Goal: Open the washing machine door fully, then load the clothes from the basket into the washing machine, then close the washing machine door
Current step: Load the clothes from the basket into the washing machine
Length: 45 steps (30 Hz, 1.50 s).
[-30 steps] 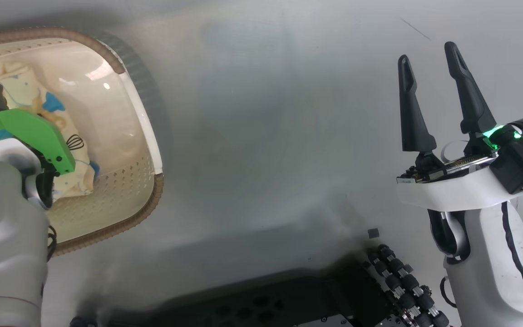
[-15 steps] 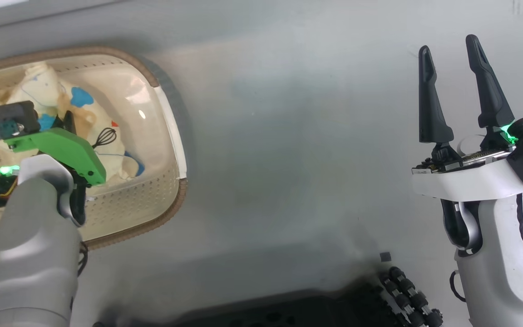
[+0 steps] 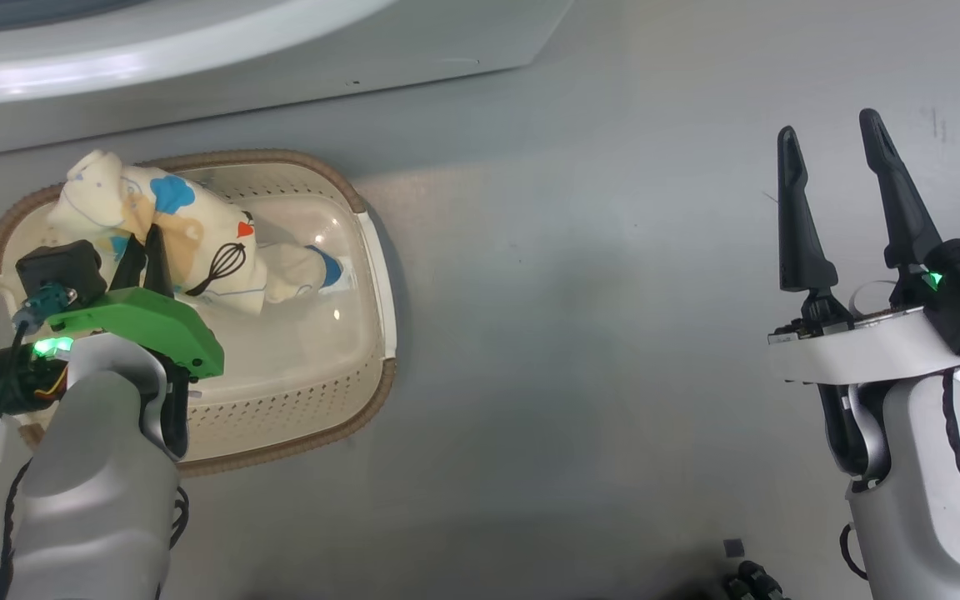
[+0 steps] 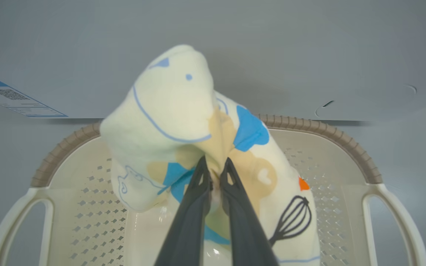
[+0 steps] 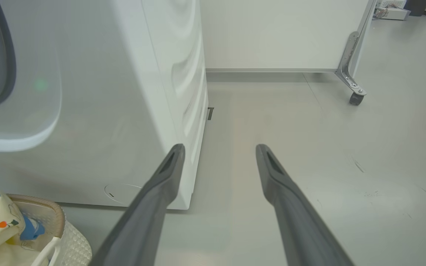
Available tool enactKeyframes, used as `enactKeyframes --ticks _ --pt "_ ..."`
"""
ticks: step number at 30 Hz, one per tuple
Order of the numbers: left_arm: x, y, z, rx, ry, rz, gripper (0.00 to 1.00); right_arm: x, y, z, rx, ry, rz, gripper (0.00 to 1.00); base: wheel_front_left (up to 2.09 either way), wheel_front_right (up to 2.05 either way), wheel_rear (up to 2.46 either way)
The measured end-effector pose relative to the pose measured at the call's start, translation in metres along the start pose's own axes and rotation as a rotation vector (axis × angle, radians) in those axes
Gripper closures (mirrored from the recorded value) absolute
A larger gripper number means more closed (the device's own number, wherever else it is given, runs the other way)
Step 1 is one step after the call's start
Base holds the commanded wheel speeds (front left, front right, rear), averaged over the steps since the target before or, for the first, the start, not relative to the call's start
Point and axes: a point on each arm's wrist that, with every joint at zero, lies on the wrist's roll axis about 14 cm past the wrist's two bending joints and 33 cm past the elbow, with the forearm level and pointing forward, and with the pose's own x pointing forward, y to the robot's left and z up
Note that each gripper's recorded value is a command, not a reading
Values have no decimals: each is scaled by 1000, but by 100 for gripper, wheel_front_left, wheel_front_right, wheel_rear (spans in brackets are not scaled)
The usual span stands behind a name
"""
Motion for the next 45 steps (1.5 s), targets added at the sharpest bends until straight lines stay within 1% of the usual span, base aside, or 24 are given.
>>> enactKeyframes --ticks 12,20,24,28,35,45 --pt "-49 -1 64 -3 -186 -17 100 -22 18 35 4 -54 31 0 0 0 0" --pt "-92 -15 133 29 -409 -64 100 -43 30 53 4 -82 52 0 0 0 0" --pt "-117 -15 151 51 -486 -69 100 -53 38 66 8 -108 66 0 0 0 0" --pt "-136 -13 157 67 -528 -64 100 -61 45 73 13 -123 77 0 0 0 0" --pt "-176 -8 160 78 -600 -54 100 -87 60 79 13 -131 111 0 0 0 0" --pt "-223 -1 135 76 -626 -46 100 -125 65 89 4 -164 112 0 0 0 0"
